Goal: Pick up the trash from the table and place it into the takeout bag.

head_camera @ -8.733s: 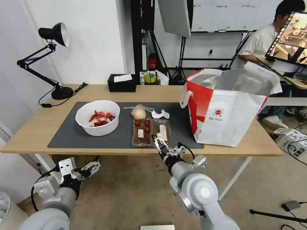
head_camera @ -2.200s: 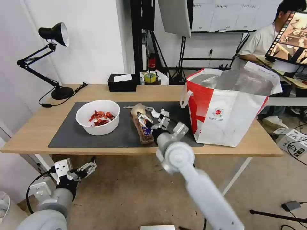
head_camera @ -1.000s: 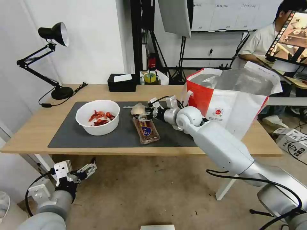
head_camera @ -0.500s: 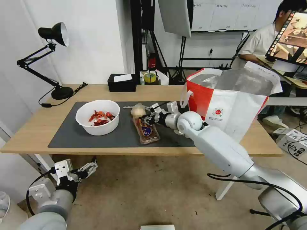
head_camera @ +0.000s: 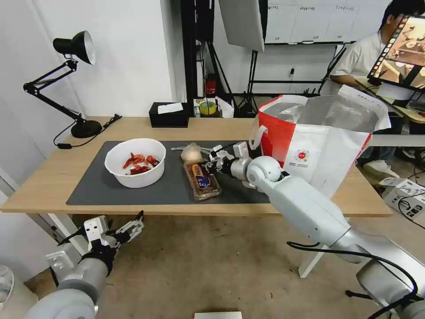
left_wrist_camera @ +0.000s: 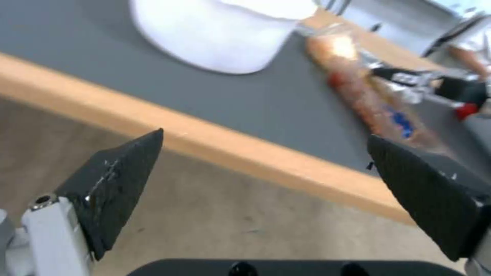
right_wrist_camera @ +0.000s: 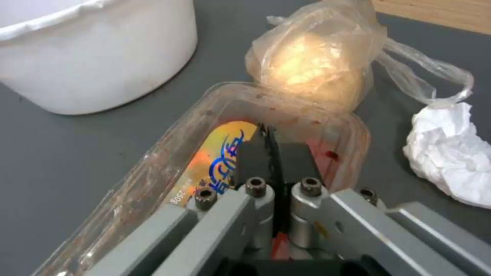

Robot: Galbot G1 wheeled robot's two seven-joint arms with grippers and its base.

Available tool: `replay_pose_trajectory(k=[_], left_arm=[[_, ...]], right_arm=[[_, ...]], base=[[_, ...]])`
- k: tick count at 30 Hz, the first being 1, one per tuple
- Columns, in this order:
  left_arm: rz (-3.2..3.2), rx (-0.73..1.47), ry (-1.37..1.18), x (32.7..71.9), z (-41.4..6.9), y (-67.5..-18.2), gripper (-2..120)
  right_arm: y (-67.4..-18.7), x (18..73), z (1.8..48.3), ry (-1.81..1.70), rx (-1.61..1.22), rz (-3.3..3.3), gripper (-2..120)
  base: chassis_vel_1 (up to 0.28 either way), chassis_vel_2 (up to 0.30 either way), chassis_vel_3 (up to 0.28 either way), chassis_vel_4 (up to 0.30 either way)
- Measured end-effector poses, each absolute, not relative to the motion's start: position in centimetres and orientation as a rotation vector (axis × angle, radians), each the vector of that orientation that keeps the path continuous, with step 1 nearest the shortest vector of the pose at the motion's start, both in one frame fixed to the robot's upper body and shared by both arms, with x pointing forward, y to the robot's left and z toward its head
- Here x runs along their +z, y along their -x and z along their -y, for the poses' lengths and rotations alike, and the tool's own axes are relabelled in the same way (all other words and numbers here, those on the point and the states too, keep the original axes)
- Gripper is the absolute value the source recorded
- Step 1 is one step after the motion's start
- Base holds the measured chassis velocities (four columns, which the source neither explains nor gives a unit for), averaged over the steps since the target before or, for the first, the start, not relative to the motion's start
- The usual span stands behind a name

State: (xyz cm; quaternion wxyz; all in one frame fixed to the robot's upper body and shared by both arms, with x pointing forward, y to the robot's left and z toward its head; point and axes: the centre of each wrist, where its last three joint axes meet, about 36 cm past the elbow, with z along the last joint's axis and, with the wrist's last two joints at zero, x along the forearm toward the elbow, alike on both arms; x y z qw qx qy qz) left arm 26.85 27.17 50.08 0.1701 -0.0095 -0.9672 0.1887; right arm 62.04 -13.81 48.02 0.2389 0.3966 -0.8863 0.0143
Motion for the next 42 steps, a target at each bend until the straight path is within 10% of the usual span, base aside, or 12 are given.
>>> replay_pose_trajectory(k=[42], left_arm=[[2.585, 0.818, 0.337, 47.3, -27.2, -35.7, 100]], right_arm=[[-61.3, 47.3, 10.5, -1.135, 0.008, 2.393, 0]], base=[[0.000, 0.000, 0.000, 0.000]])
